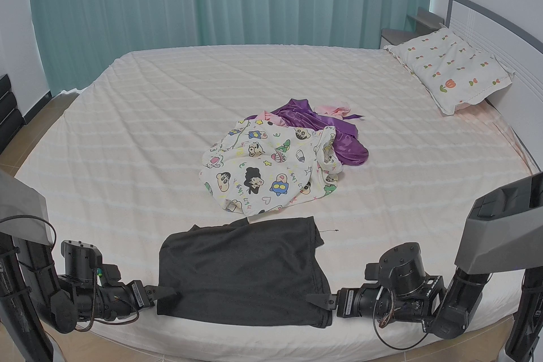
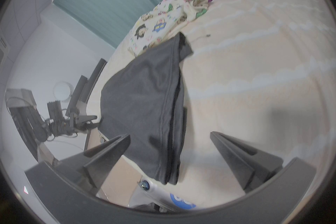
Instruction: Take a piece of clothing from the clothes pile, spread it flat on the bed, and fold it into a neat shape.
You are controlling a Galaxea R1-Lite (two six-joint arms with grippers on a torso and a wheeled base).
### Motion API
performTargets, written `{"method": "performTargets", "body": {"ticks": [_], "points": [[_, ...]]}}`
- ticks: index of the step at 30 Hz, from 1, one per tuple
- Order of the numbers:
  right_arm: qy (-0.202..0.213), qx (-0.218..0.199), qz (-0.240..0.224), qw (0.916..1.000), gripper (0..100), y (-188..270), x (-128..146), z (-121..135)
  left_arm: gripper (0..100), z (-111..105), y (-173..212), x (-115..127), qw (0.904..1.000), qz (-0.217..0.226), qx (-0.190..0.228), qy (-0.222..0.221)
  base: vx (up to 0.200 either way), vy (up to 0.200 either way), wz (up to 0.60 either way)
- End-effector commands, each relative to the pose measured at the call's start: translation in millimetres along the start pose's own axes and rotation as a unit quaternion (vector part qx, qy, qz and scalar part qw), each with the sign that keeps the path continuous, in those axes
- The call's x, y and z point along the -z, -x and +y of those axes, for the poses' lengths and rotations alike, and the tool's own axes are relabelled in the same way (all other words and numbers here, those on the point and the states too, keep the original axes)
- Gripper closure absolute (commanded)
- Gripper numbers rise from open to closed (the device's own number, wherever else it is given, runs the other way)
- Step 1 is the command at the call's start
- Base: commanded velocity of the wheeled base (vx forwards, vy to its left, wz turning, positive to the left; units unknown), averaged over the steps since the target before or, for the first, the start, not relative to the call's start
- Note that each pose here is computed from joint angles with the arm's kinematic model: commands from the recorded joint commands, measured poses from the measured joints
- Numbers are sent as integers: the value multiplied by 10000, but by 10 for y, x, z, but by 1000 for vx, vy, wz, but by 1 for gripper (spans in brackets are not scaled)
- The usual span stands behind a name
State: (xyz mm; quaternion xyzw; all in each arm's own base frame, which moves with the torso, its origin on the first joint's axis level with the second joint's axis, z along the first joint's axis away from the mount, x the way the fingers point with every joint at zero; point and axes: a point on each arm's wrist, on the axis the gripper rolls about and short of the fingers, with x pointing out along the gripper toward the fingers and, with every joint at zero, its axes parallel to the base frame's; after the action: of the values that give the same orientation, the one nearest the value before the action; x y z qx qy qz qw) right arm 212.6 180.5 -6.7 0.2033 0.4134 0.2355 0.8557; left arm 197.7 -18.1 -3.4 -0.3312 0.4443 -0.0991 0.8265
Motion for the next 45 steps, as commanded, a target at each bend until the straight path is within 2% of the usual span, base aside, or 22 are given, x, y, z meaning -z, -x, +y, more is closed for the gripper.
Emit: {"method": "performTargets", "body": {"ticks": [1, 4, 5, 6, 10, 15, 23, 27, 31, 32, 39, 45], "points": [[-222, -107, -405, 9989, 0, 21, -209, 6, 0, -47, 108, -68, 9994, -322, 102, -36, 0, 0, 0], [-445, -123, -721, 9963, 0, -15, -396, -37, 0, -52, 120, -220, 9972, -747, 50, -36, 0, 0, 0], [-445, -123, -721, 9963, 0, -15, -396, -37, 0, -52, 120, -220, 9972, -747, 50, -36, 0, 0, 0], [-517, -128, -876, 9947, 0, -47, -493, -61, 0, -83, 92, -328, 9951, -992, 52, 21, 0, 0, 0], [-627, -76, -1011, 9929, 0, -196, -608, -131, 0, -199, -35, -588, 9890, -1335, 392, 509, 0, 0, 0], [-660, -58, -1112, 9916, 0, -277, -689, -172, 0, -210, -265, -691, 9897, -1248, 447, 532, 0, 0, 0], [-634, -158, -1205, 9906, 0, -526, -775, -159, 0, -245, -517, -722, 9932, -955, 421, 512, 0, 0, 0], [-624, -186, -1230, 9903, 0, -595, -793, -158, 0, -284, -602, -821, 9922, -1041, 507, 452, 0, 0, 0], [-611, -204, -1253, 9900, 0, -615, -803, -157, 0, -308, -681, -922, 9906, -1101, 555, 599, 0, 0, 0], [-609, -213, -1265, 9899, 0, -630, -811, -156, 100, -309, -701, -940, 9902, -1103, 565, 649, 0, 0, 0], [-596, -275, -1352, 9886, 0, -714, -869, -145, 100, -289, -753, -982, 9879, -1115, 583, 911, 0, 0, 0], [-584, -303, -1366, 9884, 0, -826, -921, -124, 100, -277, -740, -976, 9872, -1145, 560, 961, 0, 0, 0]]}}
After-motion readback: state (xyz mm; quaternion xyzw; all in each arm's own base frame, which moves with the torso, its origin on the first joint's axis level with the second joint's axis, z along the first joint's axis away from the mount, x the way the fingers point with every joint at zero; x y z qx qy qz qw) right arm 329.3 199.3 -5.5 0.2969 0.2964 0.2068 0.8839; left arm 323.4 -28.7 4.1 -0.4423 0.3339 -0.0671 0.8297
